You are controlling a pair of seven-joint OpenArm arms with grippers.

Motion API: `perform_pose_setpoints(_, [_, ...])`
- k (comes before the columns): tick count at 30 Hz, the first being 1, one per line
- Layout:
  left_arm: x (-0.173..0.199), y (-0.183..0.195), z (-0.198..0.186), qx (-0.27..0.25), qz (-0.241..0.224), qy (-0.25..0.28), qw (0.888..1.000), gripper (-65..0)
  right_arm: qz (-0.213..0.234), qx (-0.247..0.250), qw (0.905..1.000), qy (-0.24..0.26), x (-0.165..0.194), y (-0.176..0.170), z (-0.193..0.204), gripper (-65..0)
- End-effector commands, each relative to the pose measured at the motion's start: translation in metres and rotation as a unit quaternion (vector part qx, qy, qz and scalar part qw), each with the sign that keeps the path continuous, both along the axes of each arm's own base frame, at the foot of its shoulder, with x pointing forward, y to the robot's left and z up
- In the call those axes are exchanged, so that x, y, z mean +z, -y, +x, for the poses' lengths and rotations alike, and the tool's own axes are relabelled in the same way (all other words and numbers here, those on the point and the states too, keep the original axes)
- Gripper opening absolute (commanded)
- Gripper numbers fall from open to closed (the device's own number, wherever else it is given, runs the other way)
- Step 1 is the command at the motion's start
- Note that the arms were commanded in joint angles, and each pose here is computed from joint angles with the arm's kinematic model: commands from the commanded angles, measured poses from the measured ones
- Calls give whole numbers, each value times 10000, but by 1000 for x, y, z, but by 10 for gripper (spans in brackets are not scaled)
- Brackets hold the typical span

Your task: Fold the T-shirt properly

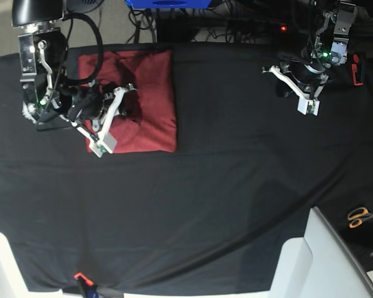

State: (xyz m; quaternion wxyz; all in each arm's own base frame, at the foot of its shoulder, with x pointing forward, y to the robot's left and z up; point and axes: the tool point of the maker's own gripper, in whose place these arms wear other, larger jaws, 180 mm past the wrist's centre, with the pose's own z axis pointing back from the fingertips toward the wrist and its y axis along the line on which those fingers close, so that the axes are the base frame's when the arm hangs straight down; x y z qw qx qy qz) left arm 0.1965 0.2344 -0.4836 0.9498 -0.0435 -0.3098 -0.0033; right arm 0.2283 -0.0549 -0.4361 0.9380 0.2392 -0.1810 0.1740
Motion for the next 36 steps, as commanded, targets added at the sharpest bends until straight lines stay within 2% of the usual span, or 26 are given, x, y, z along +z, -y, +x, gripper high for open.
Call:
perform_pose_setpoints(1, [4, -2, 3, -22, 24, 57, 10000, -650, 108, -36, 9996, 241, 11, 0, 13, -642])
perform_pose_setpoints(8, [4, -1, 3, -19, 17, 65, 10000, -650, 223, -74, 9994, 259, 14, -9, 21, -620])
perform_pose_setpoints(10, [4, 0, 3, -13, 2, 65, 10000, -650, 283, -96, 9994, 153, 10, -11, 22, -557])
perform_pose_setpoints(14, [2, 2, 1, 3, -16, 43, 10000, -650, 356, -86, 9993, -113, -3, -19, 16, -392])
perform_pose_setpoints(17, [1, 1, 0, 5, -7, 28, 10000, -650, 384, -65, 9991, -137, -4, -22, 15, -339])
perform_pose_setpoints(26, [3, -1, 5, 2, 17, 78, 10000, -650, 362, 600, 9971, -297, -6, -52, -6, -339])
perform_pose_setpoints(30, [4, -1, 6, 2, 17, 85, 10000, -650, 402, 978, 9944, -88, 7, -72, -10, -339])
perform_pose_setpoints(36, [4, -1, 6, 2, 17, 85, 10000, -650, 368, 1267, 9912, 95, 16, -84, -7, -344])
